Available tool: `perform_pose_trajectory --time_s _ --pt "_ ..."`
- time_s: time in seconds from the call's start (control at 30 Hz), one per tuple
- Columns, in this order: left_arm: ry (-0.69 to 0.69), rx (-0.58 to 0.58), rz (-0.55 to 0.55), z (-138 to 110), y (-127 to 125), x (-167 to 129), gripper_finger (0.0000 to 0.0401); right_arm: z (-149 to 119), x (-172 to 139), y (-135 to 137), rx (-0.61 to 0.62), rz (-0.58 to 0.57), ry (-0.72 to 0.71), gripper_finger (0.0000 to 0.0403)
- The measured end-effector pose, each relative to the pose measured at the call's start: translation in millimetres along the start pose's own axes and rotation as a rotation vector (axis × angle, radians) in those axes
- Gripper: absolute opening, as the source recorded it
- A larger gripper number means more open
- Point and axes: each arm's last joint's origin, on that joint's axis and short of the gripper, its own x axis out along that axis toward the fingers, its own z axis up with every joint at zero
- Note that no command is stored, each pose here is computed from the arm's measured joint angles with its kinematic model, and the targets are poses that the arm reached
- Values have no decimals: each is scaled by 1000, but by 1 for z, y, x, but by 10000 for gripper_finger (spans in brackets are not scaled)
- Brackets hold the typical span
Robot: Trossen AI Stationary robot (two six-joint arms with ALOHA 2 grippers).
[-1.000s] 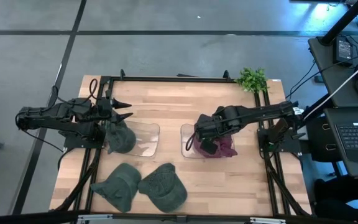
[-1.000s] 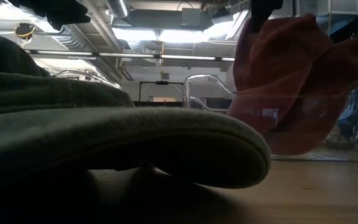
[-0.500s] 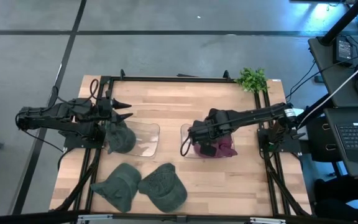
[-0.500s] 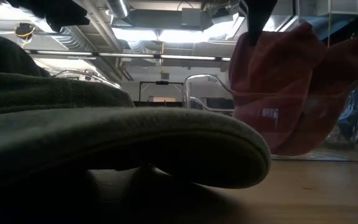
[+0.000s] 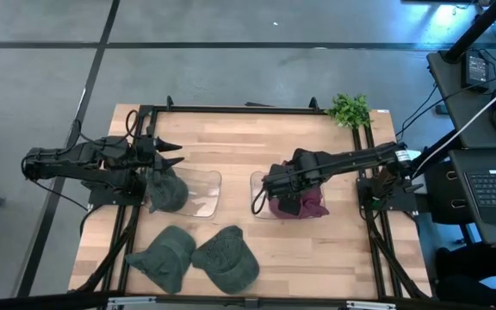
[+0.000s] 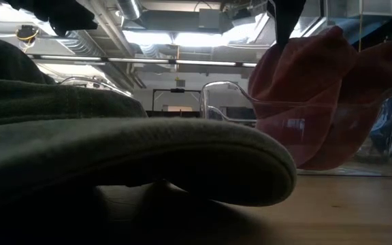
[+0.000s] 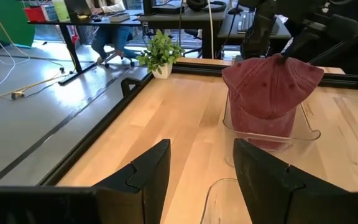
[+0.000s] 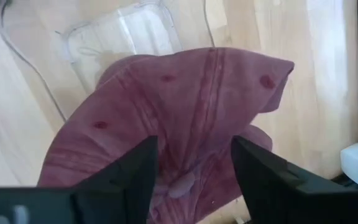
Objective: Pick & Place hat
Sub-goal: Put the red cap into the right transparent bin, then put the left black cap into the left transparent bin
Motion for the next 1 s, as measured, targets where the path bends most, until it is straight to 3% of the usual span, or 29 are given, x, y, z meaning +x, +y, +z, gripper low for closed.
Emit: perform_pose_trajectory --time_s 0.4,0.53,0.67,0.8,1.0 --pt "1 -15 0 0 0 0 171 -24 -35 -4 -9 35 -110 221" --pt "1 -23 0 0 0 0 171 -42 -53 4 -120 -51 -238 221" --pt "2 -25 -11 0 0 0 171 -65 -55 17 -153 -166 -352 221" --pt "6 -25 -61 0 -2 0 171 -87 -40 26 -171 -68 -392 221" --pt "17 -82 -78 0 -3 2 171 -122 -24 11 -125 113 -620 221"
